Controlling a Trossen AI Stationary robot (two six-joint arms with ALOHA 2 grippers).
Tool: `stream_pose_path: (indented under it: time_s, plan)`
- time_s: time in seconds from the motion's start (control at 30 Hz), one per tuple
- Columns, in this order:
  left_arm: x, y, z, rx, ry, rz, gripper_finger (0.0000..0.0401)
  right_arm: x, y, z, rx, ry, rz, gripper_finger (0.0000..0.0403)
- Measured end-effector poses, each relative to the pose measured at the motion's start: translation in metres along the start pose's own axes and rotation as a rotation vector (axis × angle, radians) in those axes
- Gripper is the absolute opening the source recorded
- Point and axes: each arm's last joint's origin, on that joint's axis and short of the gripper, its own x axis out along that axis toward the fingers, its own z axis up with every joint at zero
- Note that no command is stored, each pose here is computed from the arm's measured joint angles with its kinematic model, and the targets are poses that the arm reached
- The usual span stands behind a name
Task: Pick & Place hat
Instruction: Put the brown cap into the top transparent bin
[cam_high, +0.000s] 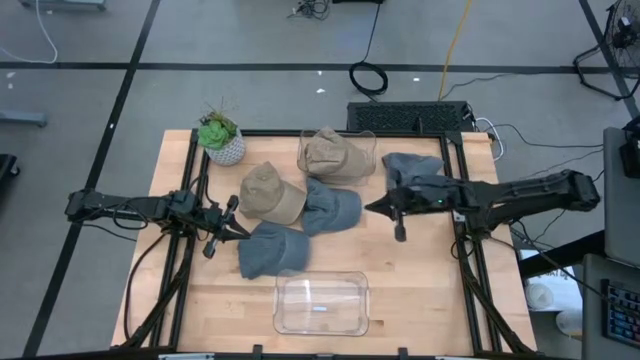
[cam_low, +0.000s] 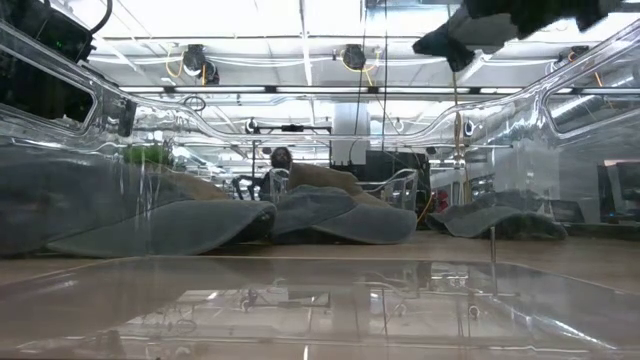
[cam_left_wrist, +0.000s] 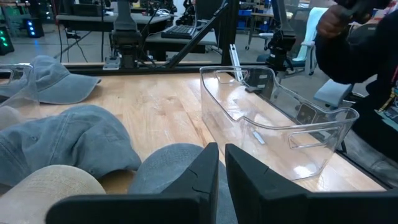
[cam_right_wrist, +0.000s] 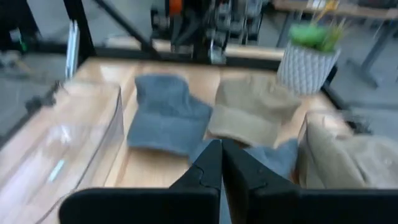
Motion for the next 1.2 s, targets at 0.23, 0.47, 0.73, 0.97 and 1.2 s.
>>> stream_pose_path:
  time_s: [0.23, 0.47, 0.73, 0.97, 1.2]
  plan:
    - [0.0, 0.0, 0.0, 0.002, -0.004, 0.0, 0.0037, -0.013, 0.0, -0.02, 0.01, -0.21, -0.005, 0.0021]
    - [-0.001, -0.001, 0.016, 0.066, -0.161, -0.003, 0.0037, -0.018, 0.001, -0.032, 0.005, -0.305, -0.009, 0.0084]
    - [-0.005, -0.002, 0.031, -0.18, -0.313, -0.033, 0.0037, -0.018, 0.001, -0.04, -0.005, -0.286, -0.009, 0.0119]
    - [-0.002, 0.003, 0.02, -0.108, -0.218, 0.104, 0.0037, -0.02, 0.001, -0.034, -0.05, -0.35, -0.02, 0.0117]
    - [-0.003, 0.006, 0.021, -0.286, -0.262, 0.199, 0.0037, -0.019, 0.001, -0.036, -0.047, -0.328, -0.018, 0.012]
